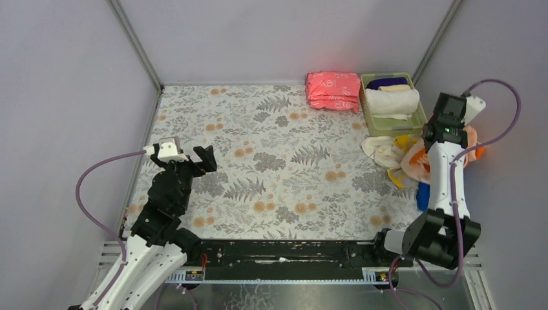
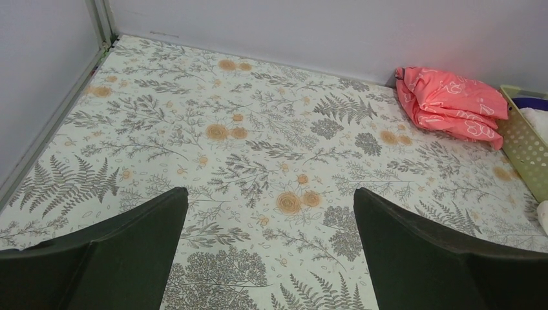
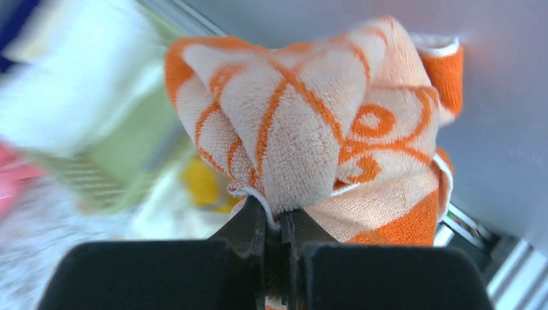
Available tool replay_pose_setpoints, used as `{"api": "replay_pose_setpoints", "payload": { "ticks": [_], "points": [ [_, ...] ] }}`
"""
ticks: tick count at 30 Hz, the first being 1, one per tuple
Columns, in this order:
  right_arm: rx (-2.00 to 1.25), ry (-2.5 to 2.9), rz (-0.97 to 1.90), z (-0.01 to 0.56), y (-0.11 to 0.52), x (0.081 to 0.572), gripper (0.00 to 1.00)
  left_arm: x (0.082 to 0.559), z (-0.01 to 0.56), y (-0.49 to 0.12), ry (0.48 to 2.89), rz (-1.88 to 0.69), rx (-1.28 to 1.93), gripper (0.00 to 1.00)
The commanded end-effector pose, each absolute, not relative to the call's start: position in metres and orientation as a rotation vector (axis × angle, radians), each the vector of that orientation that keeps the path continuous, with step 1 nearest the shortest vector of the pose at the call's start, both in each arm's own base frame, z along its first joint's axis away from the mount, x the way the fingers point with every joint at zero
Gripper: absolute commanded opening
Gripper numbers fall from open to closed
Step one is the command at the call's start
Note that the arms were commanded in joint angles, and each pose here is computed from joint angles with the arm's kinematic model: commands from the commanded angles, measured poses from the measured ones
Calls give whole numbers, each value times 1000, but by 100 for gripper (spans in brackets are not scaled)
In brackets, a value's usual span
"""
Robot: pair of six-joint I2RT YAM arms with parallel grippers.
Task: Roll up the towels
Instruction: Pick up the towel at the corner of the board, then place the towel at the center of the board.
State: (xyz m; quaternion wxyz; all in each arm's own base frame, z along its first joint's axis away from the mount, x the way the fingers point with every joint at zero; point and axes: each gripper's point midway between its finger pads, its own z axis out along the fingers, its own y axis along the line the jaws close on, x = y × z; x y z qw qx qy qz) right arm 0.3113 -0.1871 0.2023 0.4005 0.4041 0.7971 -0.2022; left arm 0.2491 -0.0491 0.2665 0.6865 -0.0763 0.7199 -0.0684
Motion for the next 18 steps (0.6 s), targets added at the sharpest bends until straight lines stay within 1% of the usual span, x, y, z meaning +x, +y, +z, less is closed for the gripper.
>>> {"api": "replay_pose_setpoints", "payload": {
  "ticks": [1,3,7,12,13,15,16,17,18],
  "points": [
    [795,1873,-374,308,-130,337,0,250,279,-52,1564,-175,-161,100],
    [674,1839,-287,345,-90,347,0,250,279,-52,1562,-176,-162,100],
    [467,1826,-80,385,-11,359,0,250,280,-52,1565,-177,-165,100],
    [201,1847,211,398,104,370,0,250,279,-52,1577,-193,-190,100],
    [153,1844,267,397,129,374,2,250,279,-52,1583,-199,-203,100],
    [54,1866,384,384,175,376,9,250,281,-54,1601,-221,-230,100],
    [10,1889,441,373,195,375,14,251,280,-56,1616,-229,-238,100],
    [-27,1911,493,362,213,375,22,251,280,-58,1634,-235,-239,100],
    [-58,1943,532,348,227,375,34,252,279,-61,1659,-238,-232,100]
  ]
}}
